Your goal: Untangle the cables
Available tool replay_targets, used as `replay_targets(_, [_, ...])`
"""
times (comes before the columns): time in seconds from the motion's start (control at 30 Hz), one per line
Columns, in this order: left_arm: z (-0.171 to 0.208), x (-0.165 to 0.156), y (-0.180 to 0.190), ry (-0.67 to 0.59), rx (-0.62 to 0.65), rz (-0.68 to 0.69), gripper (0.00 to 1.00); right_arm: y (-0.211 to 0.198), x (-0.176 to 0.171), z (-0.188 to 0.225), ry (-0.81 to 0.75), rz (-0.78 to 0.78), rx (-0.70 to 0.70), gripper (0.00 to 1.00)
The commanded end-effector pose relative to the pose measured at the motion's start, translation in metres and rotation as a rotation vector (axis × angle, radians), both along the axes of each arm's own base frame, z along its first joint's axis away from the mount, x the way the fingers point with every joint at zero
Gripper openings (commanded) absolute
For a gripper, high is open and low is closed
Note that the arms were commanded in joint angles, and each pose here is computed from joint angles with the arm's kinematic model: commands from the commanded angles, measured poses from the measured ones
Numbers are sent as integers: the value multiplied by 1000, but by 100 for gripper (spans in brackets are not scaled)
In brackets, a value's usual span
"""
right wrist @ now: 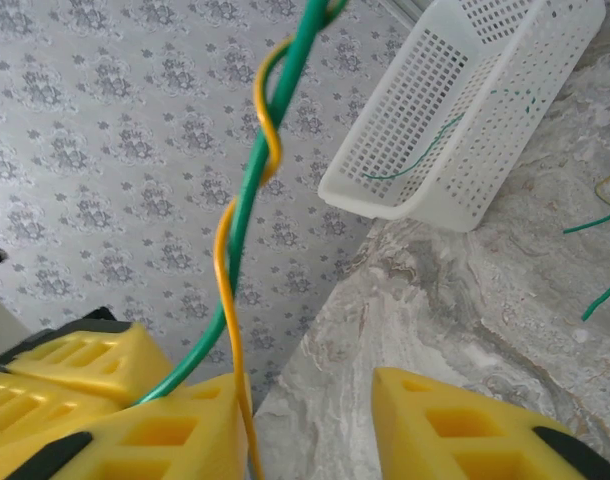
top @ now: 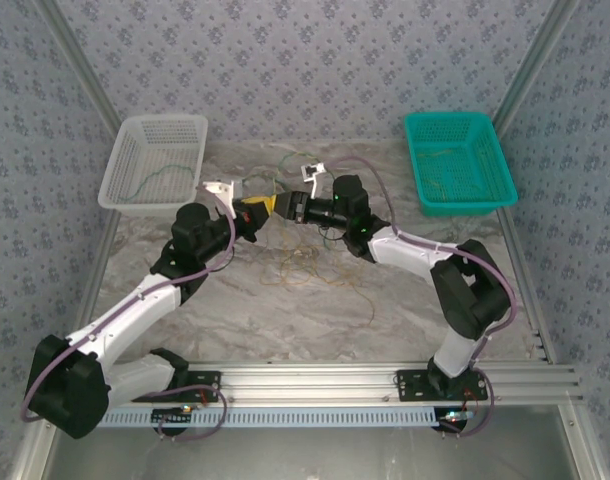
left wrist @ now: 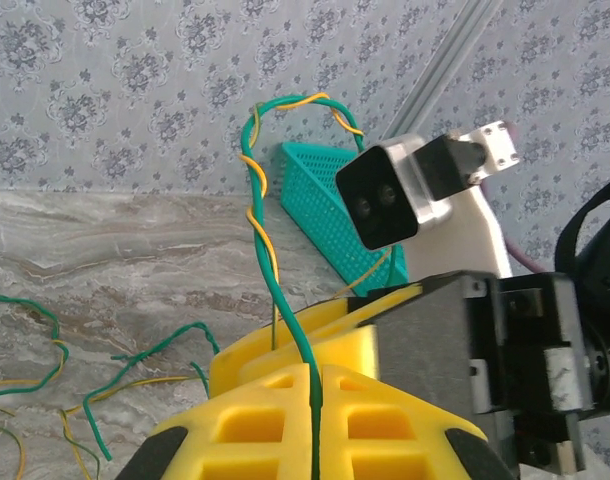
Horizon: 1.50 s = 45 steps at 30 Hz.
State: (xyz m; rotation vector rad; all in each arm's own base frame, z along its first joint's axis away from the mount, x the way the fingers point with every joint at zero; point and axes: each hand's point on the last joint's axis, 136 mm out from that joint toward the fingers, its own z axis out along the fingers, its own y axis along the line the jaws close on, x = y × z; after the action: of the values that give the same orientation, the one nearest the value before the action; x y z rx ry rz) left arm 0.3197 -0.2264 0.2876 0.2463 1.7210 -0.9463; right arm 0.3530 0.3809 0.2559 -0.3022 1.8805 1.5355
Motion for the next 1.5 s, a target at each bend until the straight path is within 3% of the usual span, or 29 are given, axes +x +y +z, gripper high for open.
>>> replay_targets(0.0, [15, -9, -4, -45, -41, -39, 0, 7, 10, 12, -49, -27, 14, 30])
replay_targets(0.17, [10, -8, 5, -50, -8, 6, 0, 8, 8, 15, -62, -21, -4, 11])
replay_targets(0.3, [7, 1, 37, -51, 42, 182, 0, 0, -8, 26, -98, -3, -44, 0])
replay_targets(0.5, [2, 14, 94, -21, 71, 402, 0, -27, -35, 49, -205, 16, -138, 0])
replay_targets(0.67, [4, 14, 125, -32, 95, 520, 0, -59, -35, 64, -207, -14, -148, 0])
replay_targets(1.1, [26, 0, 174, -92, 110, 677, 0, -146, -15, 93, -246, -239, -191, 0])
replay_targets(1.47, [63, -22, 201, -194, 68, 755, 0, -198, -50, 141, -434, -366, -235, 0])
